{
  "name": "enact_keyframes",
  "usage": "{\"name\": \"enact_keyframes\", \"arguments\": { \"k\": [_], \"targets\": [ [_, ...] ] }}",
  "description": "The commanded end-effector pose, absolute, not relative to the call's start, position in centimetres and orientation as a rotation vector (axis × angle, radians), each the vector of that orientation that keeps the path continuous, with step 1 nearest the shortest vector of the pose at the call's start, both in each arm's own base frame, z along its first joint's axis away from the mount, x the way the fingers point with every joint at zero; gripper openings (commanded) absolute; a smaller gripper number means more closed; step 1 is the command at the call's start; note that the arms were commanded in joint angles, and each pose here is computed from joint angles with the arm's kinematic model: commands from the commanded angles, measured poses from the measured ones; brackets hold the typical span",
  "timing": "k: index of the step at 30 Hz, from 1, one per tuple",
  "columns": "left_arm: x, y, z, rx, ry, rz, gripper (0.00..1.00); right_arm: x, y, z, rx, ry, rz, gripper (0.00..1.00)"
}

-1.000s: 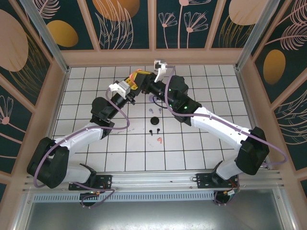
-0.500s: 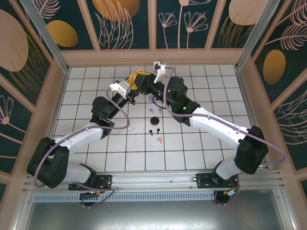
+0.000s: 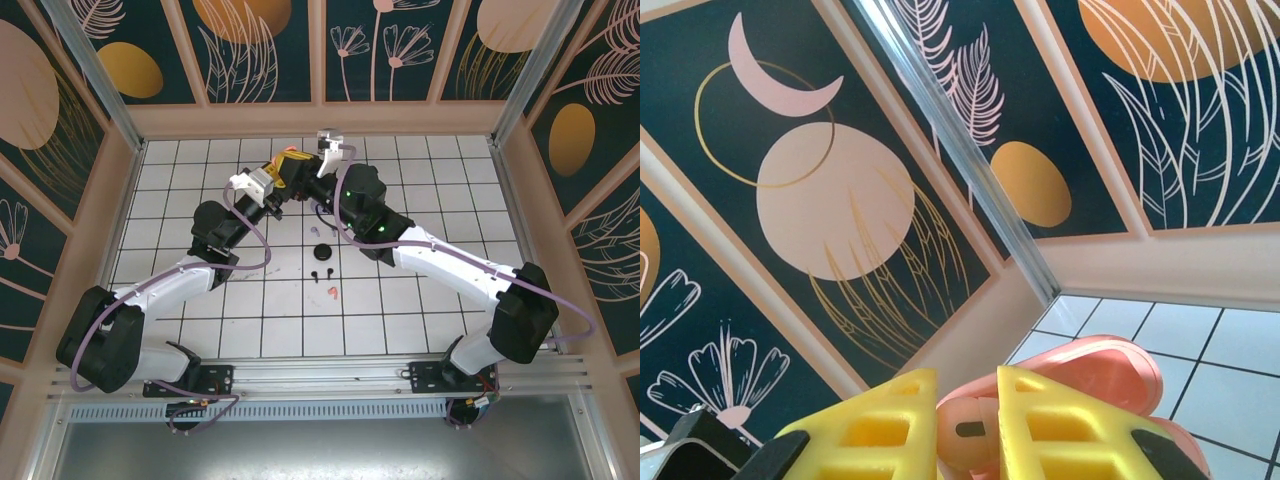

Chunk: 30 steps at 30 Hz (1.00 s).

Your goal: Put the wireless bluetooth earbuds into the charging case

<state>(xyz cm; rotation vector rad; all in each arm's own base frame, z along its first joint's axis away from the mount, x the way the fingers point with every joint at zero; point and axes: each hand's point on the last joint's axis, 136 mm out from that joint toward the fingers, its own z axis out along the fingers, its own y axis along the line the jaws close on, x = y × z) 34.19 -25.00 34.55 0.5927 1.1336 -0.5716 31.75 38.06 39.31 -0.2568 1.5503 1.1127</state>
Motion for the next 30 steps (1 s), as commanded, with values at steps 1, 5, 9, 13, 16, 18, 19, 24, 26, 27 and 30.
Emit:
{"name": "enact_keyframes", "arguments": {
  "k": [1, 5, 9, 13, 16, 18, 19, 24, 26, 27, 30],
  "targets": [
    [32.9, -24.8, 39.1, 0.572, 1.002, -0.591, 0.00, 31.4, 39.3, 35.4, -0.315, 1.659, 1.053, 0.18],
    [32.8, -24.7, 39.4, 0.568, 0.996, -0.590, 0.00, 31.7, 39.1, 35.1, -0.301, 1.672, 1.035, 0.17],
    [32.7, -24.8, 39.5, 0.574, 0.994, -0.591, 0.00, 31.7, 38.9, 35.1, -0.292, 1.675, 1.030, 0.17],
    [32.6, -24.7, 39.6, 0.573, 0.993, -0.588, 0.00, 31.7, 38.9, 35.0, -0.288, 1.679, 1.031, 0.19],
    [32.7, -24.8, 39.6, 0.573, 0.999, -0.592, 0.00, 31.9, 38.9, 34.9, -0.274, 1.687, 1.039, 0.25],
    [32.7, -24.8, 39.4, 0.575, 1.003, -0.597, 0.00, 31.9, 38.8, 35.0, -0.266, 1.690, 1.043, 0.29],
    [32.7, -24.9, 39.4, 0.575, 1.004, -0.598, 0.00, 32.1, 38.8, 34.9, -0.260, 1.694, 1.041, 0.30],
    [32.6, -24.8, 39.4, 0.573, 1.005, -0.602, 0.00, 32.4, 38.5, 34.8, -0.230, 1.704, 1.049, 0.32],
    [32.6, -24.8, 39.4, 0.573, 1.003, -0.603, 0.00, 32.6, 38.5, 34.8, -0.222, 1.708, 1.052, 0.33],
    [32.5, -24.8, 39.4, 0.572, 1.003, -0.605, 0.00, 32.7, 38.5, 34.8, -0.220, 1.709, 1.054, 0.34],
    [32.6, -24.8, 39.4, 0.571, 1.004, -0.607, 0.00, 32.9, 38.5, 34.9, -0.209, 1.713, 1.064, 0.38]
  ]
}}
